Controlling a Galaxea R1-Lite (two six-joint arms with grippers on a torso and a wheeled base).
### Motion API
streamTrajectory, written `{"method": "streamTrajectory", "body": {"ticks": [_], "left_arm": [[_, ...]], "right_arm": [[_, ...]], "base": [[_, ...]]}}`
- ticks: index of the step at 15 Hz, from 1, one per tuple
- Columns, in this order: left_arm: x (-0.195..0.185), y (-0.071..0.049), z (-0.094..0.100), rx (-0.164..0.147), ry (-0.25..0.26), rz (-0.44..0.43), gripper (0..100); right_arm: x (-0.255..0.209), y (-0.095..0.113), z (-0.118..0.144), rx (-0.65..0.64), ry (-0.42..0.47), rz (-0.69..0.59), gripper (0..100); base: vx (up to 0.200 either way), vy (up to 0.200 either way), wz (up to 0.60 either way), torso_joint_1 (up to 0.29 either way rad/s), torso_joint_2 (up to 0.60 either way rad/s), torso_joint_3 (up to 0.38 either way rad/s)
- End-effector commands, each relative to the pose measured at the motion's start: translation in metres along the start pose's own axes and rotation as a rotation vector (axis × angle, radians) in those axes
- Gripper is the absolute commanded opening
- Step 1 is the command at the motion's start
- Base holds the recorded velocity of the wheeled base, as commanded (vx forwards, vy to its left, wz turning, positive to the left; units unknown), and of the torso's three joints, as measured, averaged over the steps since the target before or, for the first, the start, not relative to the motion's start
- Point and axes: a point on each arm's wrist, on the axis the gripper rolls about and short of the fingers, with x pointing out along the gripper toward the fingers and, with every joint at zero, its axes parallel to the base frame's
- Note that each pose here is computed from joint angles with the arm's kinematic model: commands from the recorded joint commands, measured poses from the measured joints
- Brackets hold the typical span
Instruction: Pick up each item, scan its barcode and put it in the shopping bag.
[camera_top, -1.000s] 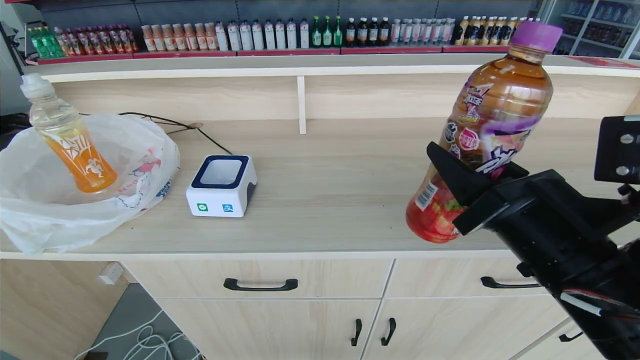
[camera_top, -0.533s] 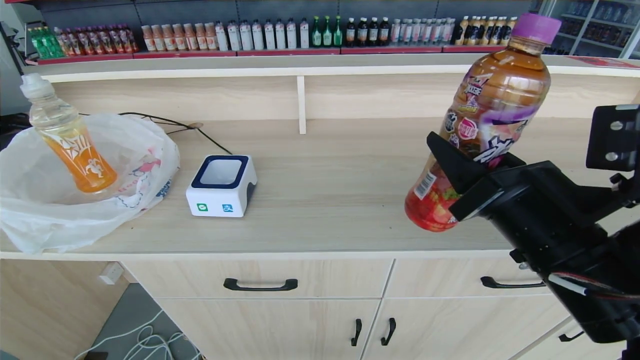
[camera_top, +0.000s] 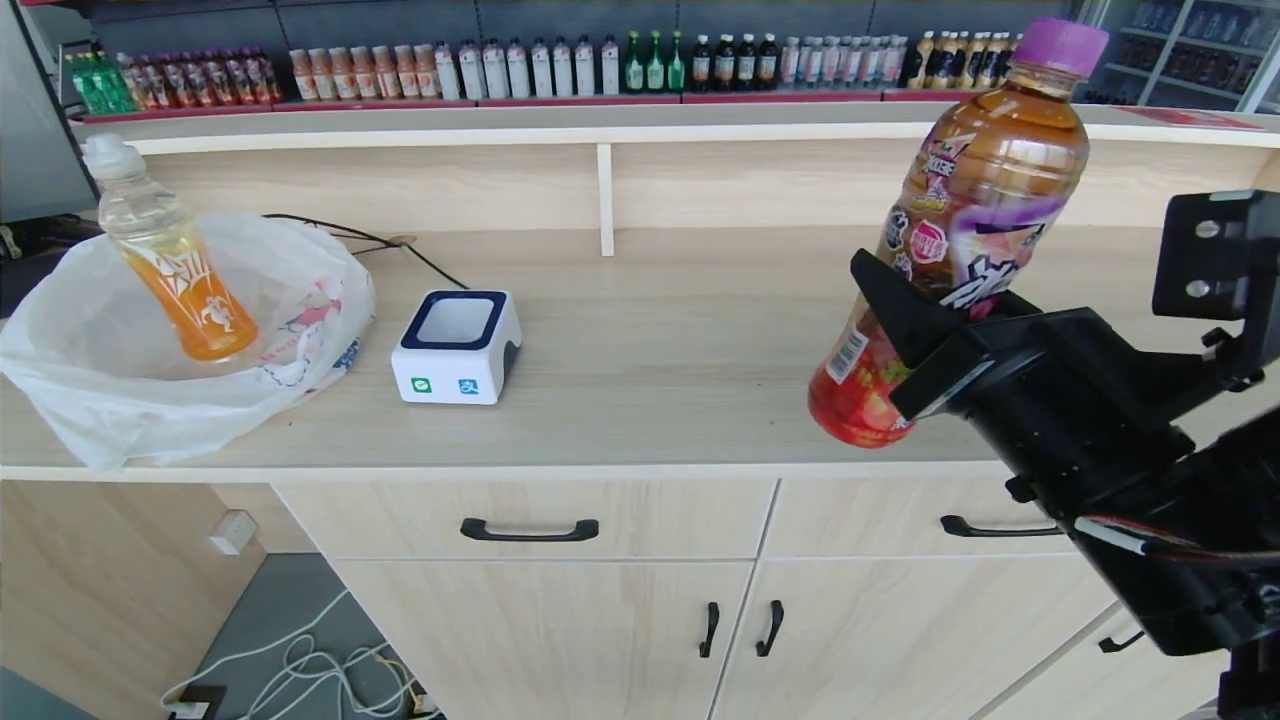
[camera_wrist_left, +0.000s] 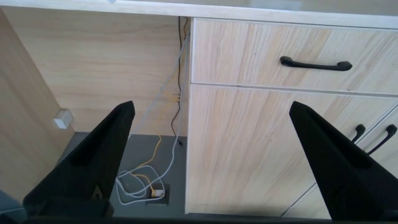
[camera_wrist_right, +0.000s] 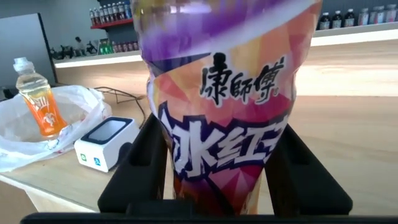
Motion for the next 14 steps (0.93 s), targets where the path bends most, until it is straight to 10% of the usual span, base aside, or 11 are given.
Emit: {"method": "streamTrajectory", "body": {"ticks": [1, 7, 14], "left_arm": [[0.000, 0.000, 0.000, -0.001, 0.000, 0.000, 100], [0.000, 0.000, 0.000, -0.003, 0.000, 0.000, 100], [0.000, 0.000, 0.000, -0.009, -0.002, 0.000, 100]], "right_arm": [[0.001, 0.000, 0.000, 0.000, -0.004, -0.001, 0], [-0.003, -0.003, 0.004, 0.001, -0.015, -0.008, 0], [0.003, -0.027, 0.003, -0.043, -0.023, -0.092, 0]], "base": [[0.000, 0.000, 0.00, 0.000, 0.00, 0.000], [0.000, 0.000, 0.00, 0.000, 0.00, 0.000], [0.000, 0.200, 0.00, 0.004, 0.00, 0.003]]}}
